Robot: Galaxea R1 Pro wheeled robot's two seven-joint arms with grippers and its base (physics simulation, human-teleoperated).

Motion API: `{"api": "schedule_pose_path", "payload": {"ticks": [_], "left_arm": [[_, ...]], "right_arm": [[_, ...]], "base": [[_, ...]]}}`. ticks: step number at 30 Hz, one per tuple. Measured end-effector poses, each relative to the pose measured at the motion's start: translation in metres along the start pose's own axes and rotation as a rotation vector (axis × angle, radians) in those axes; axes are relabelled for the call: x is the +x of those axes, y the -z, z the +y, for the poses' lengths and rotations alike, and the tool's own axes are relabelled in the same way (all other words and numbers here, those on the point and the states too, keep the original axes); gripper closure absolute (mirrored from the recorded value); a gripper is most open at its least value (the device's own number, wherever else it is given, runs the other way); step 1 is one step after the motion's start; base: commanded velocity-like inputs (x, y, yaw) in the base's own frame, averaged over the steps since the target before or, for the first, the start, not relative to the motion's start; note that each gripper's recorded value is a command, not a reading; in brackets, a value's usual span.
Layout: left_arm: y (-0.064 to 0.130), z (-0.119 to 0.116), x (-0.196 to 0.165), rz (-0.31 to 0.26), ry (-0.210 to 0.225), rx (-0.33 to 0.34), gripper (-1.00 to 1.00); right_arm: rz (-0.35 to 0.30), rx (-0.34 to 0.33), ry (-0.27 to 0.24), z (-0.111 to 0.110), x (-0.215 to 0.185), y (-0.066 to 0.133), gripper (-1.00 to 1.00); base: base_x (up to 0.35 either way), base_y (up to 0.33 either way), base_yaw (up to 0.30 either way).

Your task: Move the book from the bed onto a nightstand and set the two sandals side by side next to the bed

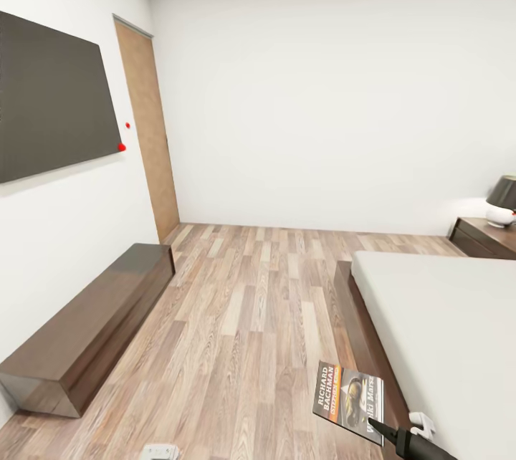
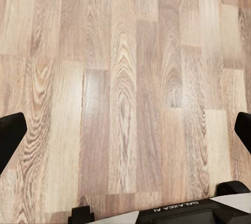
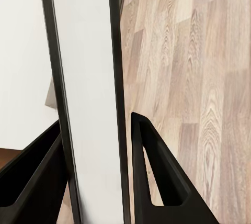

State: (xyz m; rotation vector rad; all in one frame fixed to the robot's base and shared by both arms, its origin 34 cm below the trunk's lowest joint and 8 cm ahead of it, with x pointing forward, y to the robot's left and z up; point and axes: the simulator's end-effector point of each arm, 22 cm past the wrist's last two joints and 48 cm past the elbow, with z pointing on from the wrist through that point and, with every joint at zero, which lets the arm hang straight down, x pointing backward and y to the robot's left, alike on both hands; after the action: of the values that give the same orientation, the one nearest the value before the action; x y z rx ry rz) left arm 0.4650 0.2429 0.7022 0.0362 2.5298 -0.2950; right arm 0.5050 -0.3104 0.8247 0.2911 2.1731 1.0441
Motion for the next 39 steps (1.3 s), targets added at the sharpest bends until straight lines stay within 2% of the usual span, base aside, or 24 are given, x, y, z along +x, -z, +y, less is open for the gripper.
{"api": "schedule_pose_path", "payload": {"ticks": [18,26,39], "left_arm": [[0.0001,-0.0001,0.0000,0.000,0.000,0.000,-1.00],[0.0001,-0.0001,-0.0001,0.000,0.000,0.000,-1.00],[0.0001,-0.0001,-0.0001,0.000,0.000,0.000,-1.00]], "right_arm": [[0.001,-0.004,0.000,0.0010,0.0005,-0.0002,1.00],[0.002,-0.003,0.000,0.0009,0.0010,-0.0001,1.00],[0.003,-0.002,0.001,0.0007,0.0009,-0.0003,1.00]], "base": [[0.322,0.000,-0.001],[0.330,0.000,-0.129],[0.330,0.000,-0.009]]}}
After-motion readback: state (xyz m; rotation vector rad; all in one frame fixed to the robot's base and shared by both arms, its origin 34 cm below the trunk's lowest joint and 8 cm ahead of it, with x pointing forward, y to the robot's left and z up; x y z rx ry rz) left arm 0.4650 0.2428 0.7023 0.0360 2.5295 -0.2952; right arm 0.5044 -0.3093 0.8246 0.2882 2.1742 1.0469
